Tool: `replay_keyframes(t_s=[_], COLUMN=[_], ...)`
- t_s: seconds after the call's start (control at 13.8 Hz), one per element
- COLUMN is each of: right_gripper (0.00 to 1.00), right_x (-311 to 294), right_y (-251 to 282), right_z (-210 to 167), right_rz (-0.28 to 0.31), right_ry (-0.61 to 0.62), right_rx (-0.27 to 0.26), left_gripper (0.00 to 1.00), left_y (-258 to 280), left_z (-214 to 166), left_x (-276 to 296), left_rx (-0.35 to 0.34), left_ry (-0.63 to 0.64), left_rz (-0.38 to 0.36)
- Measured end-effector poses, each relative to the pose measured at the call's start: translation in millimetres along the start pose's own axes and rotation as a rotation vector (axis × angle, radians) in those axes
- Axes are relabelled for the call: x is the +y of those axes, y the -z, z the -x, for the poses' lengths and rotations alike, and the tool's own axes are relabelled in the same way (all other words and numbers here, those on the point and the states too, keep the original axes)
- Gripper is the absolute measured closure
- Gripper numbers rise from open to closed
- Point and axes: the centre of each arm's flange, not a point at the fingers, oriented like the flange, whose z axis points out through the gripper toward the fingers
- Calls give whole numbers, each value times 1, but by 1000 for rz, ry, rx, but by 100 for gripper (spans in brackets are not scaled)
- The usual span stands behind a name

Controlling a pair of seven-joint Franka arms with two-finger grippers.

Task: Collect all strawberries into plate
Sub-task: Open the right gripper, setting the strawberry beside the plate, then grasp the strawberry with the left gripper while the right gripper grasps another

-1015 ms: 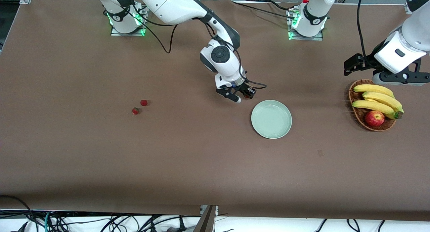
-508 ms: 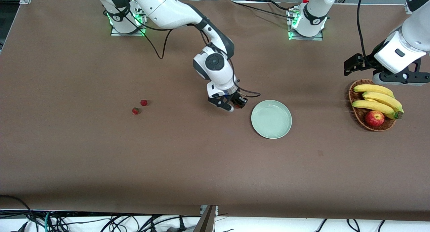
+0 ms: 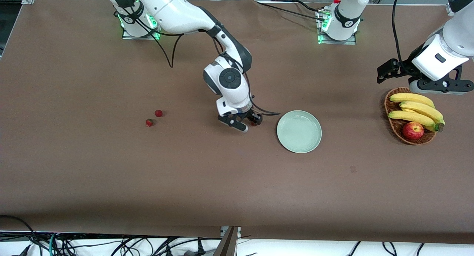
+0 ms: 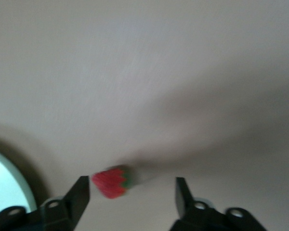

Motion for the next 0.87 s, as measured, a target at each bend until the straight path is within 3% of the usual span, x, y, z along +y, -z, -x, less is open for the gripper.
replay_keyframes(t_s=[0.15,0.36,0.58,0.73,0.87], right_gripper=[1,0,0,0,0], right_x=[23,84,171,240,293], right_y=[42,85,83,60,33], right_z=[-43,-110,-153,-168,-161], right_rz=[78,201,254,266,260], right_ry=[71,193,307,359,334], right_rx=[-26,-78,-84,-81,-115], left_gripper=[0,0,0,0,0], left_y=[-1,-22,-93,-139,-179], left_z=[0,-8,-42,-73,-92], left_x=[0,9,55,94,149], left_rx=[-2,-57,-142,-110,-42], left_ry=[1,-18,-72,-107,-169], left_rz=[0,8,90,133,147])
